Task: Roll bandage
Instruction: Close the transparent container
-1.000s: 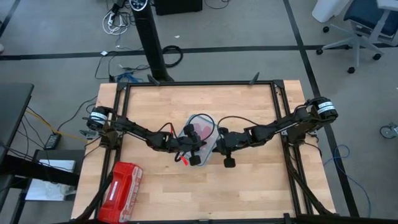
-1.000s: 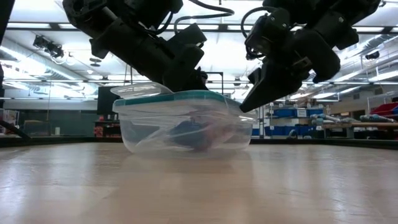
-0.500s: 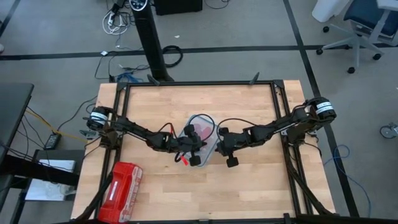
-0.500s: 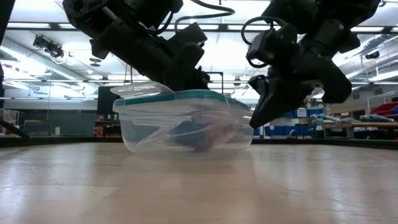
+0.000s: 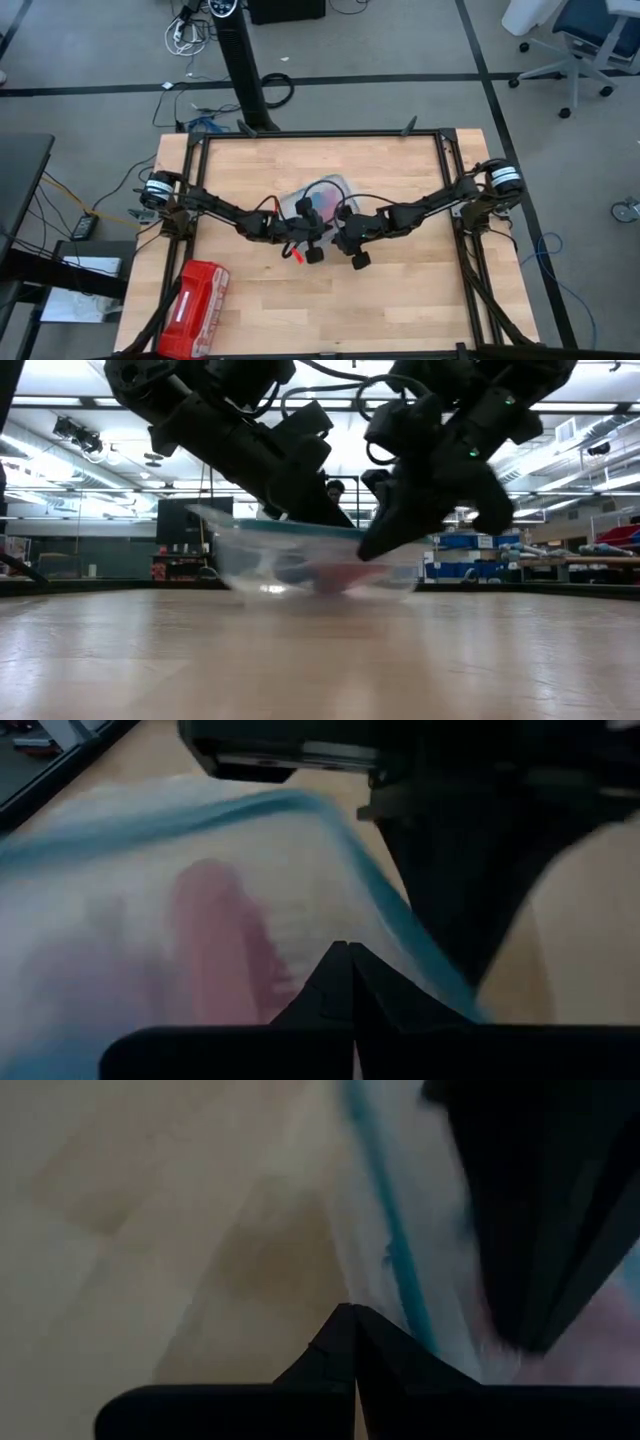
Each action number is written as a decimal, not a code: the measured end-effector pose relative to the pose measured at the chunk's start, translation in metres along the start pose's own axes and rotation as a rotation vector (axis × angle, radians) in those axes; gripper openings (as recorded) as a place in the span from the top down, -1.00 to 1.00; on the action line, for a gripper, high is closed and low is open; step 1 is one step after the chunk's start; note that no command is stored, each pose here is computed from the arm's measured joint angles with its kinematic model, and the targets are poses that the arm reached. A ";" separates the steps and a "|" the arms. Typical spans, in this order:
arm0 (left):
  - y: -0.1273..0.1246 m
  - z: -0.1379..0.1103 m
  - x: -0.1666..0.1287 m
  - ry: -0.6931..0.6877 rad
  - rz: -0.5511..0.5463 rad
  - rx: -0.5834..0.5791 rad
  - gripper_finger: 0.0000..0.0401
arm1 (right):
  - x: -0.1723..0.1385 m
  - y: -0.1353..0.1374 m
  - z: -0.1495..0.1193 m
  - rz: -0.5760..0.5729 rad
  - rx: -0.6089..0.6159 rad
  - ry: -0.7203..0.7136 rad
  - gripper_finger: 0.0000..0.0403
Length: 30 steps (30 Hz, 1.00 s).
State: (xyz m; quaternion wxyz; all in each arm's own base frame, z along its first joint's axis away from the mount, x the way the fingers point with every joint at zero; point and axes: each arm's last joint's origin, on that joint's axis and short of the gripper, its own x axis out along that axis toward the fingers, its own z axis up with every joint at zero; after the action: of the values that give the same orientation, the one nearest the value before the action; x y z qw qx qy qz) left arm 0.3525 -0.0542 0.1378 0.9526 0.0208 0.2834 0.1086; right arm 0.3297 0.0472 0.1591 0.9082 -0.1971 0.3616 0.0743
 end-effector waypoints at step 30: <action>0.001 0.023 -0.018 -0.022 -0.035 0.064 1.00 | -0.023 0.015 0.036 -0.045 0.058 0.122 1.00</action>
State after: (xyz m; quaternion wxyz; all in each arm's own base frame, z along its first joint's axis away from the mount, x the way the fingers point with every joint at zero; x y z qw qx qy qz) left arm 0.3506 -0.0570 0.1668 0.9563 0.0473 0.2766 0.0825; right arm 0.3311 0.0759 0.1936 0.8913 -0.1831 0.4137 0.0311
